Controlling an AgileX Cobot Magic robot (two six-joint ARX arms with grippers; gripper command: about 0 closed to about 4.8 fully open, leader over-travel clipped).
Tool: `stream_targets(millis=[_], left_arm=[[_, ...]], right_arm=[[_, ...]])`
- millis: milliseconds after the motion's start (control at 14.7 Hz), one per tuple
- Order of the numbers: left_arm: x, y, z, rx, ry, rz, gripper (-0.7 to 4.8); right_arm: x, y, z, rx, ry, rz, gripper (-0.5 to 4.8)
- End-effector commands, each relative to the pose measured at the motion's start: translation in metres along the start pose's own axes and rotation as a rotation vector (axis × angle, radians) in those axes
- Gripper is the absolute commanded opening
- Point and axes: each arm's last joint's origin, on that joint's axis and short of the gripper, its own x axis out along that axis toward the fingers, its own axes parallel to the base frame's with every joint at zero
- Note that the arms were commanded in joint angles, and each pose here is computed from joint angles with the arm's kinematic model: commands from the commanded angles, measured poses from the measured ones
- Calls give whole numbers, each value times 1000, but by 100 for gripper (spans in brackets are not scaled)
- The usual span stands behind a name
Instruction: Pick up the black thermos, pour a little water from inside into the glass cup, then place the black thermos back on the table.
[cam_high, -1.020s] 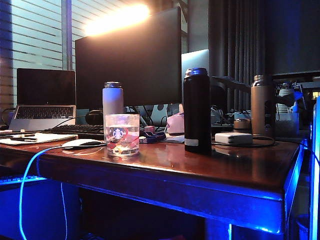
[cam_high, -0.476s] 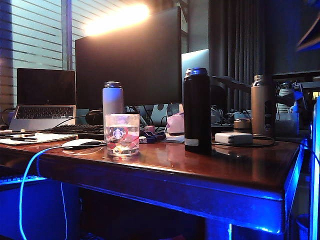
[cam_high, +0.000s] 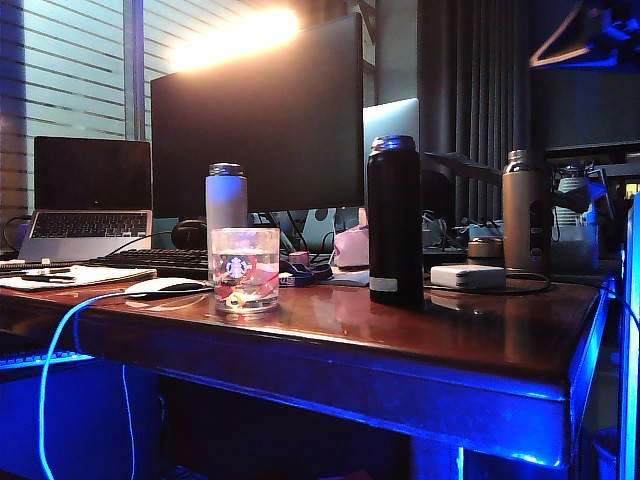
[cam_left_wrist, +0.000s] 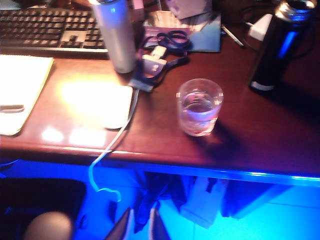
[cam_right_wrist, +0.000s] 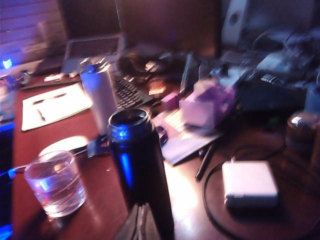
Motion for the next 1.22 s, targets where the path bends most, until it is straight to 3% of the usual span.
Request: stream_targets(millis=[68,544,612,680,748,884,1224], left_arm=[[-9,-8,9,28,-48,-13,57],[-17,-8,19,55,-107,2,57],[-17,-8,19,55,-106,2,57],[-17,-8,19,54,-105,3,57],[-17,-8,19,54,-105,4,57],[-17,-8,19,54,-104,3,57],[-17,-8,18,51,-99,-1,57]], right_arm=[[16,2,-10,-143,13,12,-1],[65,-3,-62,-141,29,3,-1],[71,-3,-70,-144,23,36,28],[77,1,-76,-170,15,73,276],[81,5,-80,-171,15,87,479],[86,13,-82,-171,16,89,479],[114,37,-82,-163,-7,-42,479]])
